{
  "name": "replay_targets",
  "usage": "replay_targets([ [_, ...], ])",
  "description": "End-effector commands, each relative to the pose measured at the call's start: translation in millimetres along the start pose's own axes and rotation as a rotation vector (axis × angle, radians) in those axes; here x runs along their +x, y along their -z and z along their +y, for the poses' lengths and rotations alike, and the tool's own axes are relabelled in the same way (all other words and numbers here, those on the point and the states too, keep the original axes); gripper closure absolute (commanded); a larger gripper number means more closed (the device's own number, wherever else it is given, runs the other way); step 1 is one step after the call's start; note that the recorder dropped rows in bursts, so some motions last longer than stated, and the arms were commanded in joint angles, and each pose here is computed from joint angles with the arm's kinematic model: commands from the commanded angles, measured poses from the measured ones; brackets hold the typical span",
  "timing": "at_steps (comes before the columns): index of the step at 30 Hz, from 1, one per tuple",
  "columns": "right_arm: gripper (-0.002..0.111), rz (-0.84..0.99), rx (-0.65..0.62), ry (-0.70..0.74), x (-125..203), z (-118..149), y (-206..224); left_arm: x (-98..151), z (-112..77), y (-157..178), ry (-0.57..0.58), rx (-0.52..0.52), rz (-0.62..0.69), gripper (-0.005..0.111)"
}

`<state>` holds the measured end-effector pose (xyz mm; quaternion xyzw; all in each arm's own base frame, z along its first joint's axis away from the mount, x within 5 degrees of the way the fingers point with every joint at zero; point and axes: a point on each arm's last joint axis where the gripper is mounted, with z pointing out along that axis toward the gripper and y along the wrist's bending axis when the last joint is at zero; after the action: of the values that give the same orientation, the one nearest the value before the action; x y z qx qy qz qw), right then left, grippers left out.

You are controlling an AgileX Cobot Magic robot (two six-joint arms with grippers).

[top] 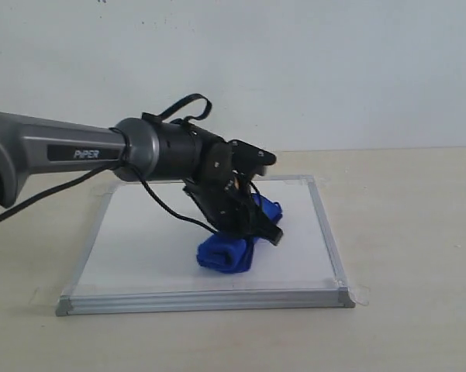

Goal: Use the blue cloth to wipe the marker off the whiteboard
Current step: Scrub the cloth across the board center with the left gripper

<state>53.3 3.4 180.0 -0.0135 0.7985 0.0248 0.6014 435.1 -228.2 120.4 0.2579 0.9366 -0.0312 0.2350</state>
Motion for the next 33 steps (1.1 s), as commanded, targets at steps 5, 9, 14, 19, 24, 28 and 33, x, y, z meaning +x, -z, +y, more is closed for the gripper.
replay_targets([
  [5,0.107,-0.009,0.006,0.001,-0.8,-0.4,0.5,23.2,53.9,-9.5,0.100,-0.049,0.176,0.103],
  [9,0.107,-0.009,0.006,0.001,-0.8,-0.4,0.5,15.6,17.1,-9.9,0.053,0.064,0.135,0.103],
  [14,0.107,-0.009,0.006,0.001,-0.8,-0.4,0.5,10.9,-54.5,-6.0,-0.111,0.173,0.101,0.103],
  [19,0.107,-0.009,0.006,0.001,-0.8,-0.4,0.5,2.8,-76.2,-0.6,-0.173,0.183,0.048,0.103],
  [24,0.107,-0.009,0.006,0.001,-0.8,-0.4,0.5,-0.7,-29.5,-6.0,-0.085,0.098,0.048,0.103],
  [28,0.107,-0.009,0.006,0.001,-0.8,-0.4,0.5,11.6,19.9,-21.0,0.047,0.035,0.110,0.103],
  [33,0.107,-0.009,0.006,0.001,-0.8,-0.4,0.5,28.6,39.8,-33.4,0.132,0.038,0.212,0.103],
])
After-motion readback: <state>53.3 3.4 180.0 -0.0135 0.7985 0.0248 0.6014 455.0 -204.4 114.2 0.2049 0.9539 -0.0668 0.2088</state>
